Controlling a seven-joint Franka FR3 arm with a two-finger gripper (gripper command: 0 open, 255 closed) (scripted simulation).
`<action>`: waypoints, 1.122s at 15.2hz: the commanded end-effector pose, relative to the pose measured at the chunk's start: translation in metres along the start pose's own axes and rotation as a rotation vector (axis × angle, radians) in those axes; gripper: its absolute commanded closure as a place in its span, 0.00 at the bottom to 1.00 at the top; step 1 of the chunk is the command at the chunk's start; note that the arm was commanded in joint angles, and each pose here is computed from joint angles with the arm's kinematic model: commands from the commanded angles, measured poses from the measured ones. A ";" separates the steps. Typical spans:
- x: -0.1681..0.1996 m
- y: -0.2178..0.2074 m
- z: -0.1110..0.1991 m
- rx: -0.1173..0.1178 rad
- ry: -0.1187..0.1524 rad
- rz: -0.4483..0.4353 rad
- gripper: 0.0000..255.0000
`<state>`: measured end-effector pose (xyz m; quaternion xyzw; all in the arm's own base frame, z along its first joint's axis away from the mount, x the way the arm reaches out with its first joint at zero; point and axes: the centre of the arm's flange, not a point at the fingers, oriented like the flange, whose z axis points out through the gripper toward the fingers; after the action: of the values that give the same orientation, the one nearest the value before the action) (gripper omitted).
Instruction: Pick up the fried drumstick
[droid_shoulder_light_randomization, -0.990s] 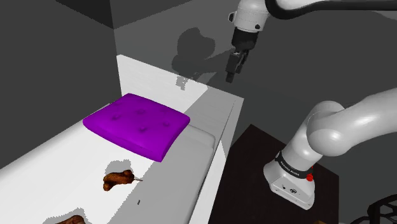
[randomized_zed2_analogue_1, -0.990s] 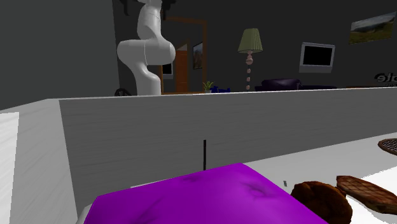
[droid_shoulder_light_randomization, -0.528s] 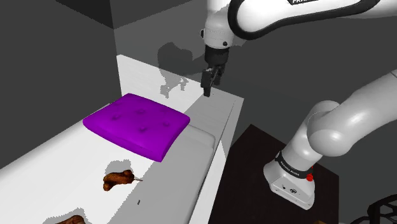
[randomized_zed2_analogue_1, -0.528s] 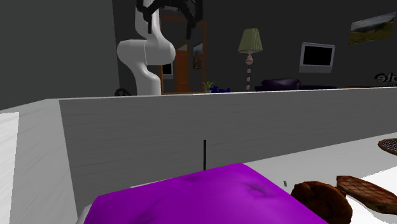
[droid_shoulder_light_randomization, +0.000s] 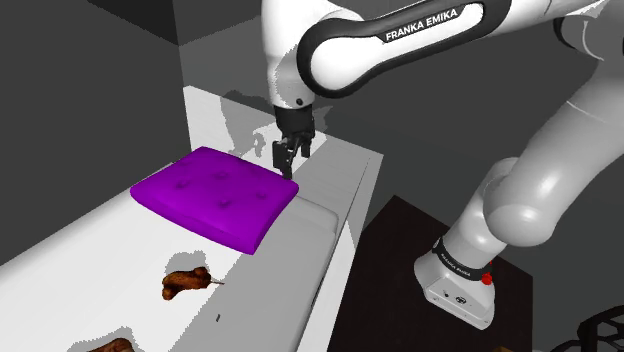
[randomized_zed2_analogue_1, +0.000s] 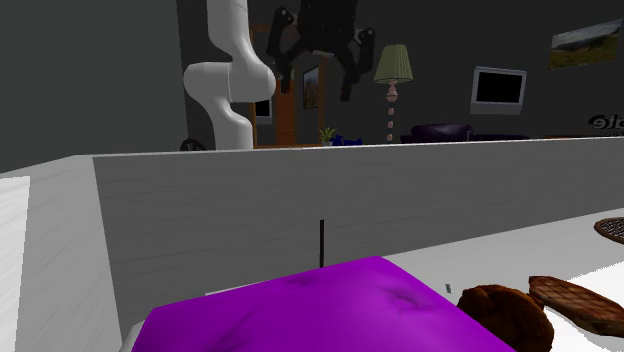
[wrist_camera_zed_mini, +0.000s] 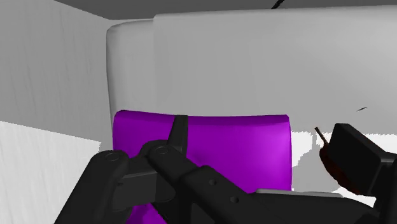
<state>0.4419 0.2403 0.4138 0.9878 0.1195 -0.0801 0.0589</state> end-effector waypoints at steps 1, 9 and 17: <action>0.020 -0.018 0.014 -0.006 -0.017 -0.010 0.00; 0.086 -0.092 0.071 -0.034 -0.086 -0.052 0.00; 0.145 -0.168 0.134 -0.061 -0.155 -0.094 0.00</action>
<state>0.5172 0.4073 0.2526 0.9710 0.1611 -0.1511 0.0919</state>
